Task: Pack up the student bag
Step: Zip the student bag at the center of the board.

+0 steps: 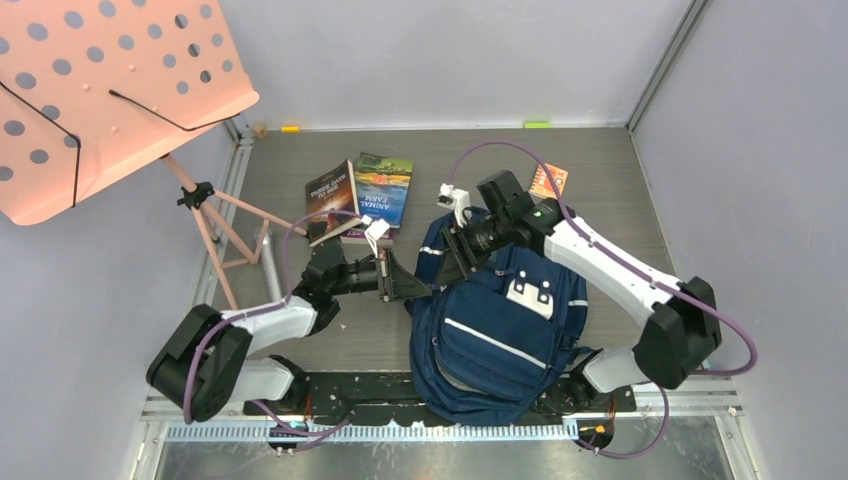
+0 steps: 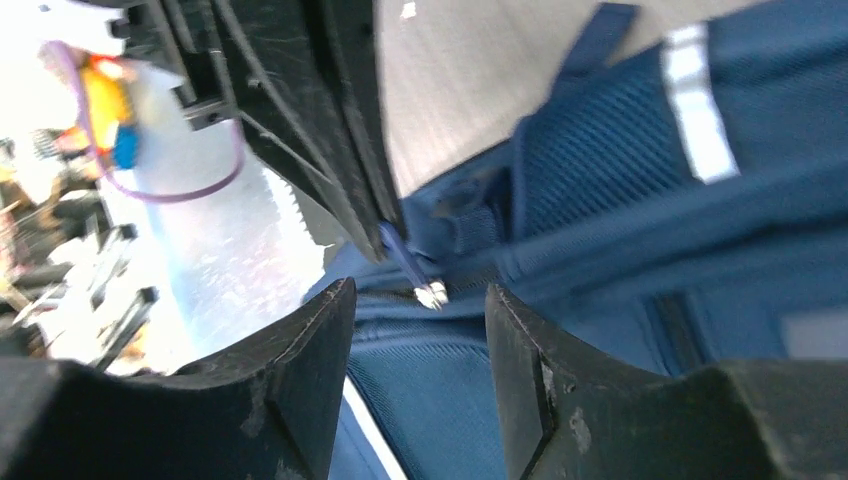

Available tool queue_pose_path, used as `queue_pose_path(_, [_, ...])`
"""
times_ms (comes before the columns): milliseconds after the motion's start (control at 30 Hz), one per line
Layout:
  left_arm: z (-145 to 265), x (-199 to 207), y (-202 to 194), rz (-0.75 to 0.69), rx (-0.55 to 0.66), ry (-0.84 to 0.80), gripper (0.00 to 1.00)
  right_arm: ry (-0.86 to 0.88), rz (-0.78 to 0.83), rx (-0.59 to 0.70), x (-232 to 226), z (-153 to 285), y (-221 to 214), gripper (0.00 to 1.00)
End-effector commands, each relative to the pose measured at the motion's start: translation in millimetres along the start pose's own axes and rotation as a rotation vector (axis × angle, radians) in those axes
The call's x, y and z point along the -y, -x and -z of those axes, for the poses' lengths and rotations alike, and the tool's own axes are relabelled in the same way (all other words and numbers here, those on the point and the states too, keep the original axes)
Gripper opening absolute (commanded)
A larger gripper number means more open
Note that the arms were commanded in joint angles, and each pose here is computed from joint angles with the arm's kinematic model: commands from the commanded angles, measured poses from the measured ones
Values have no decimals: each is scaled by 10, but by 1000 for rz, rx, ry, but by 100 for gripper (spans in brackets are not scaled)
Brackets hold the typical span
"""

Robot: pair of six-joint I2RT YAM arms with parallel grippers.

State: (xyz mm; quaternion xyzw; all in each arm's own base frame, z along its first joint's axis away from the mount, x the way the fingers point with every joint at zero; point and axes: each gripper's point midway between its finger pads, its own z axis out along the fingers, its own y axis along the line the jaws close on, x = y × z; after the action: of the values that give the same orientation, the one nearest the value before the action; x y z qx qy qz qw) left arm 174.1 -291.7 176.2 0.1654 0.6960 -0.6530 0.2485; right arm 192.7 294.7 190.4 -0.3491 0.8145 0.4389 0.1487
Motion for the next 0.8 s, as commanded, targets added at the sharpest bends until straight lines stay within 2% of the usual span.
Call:
queue_pose_path(0, [64,94,128,-164,82,49,0,-314,8,174,314,283,200,57])
queue_pose_path(100, [162,-17,91,-263,60,219,0,-469,-100,283,509,384,292,58])
queue_pose_path(233, [311,-149,51,-357,12,369,0,-680,-176,317,680,345,240,58])
queue_pose_path(333, [333,-185,-15,-358,-32,385,0,-855,-229,342,834,313,240,58])
queue_pose_path(500, [310,-131,-107,-374,-61,374,0,-1019,-246,381,891,149,292,59])
queue_pose_path(633, [358,-157,-169,-397,-79,421,0,-1061,-220,395,909,54,401,60])
queue_pose_path(767, [365,-172,-231,-413,-102,446,0,-1146,-184,355,1035,27,418,60])
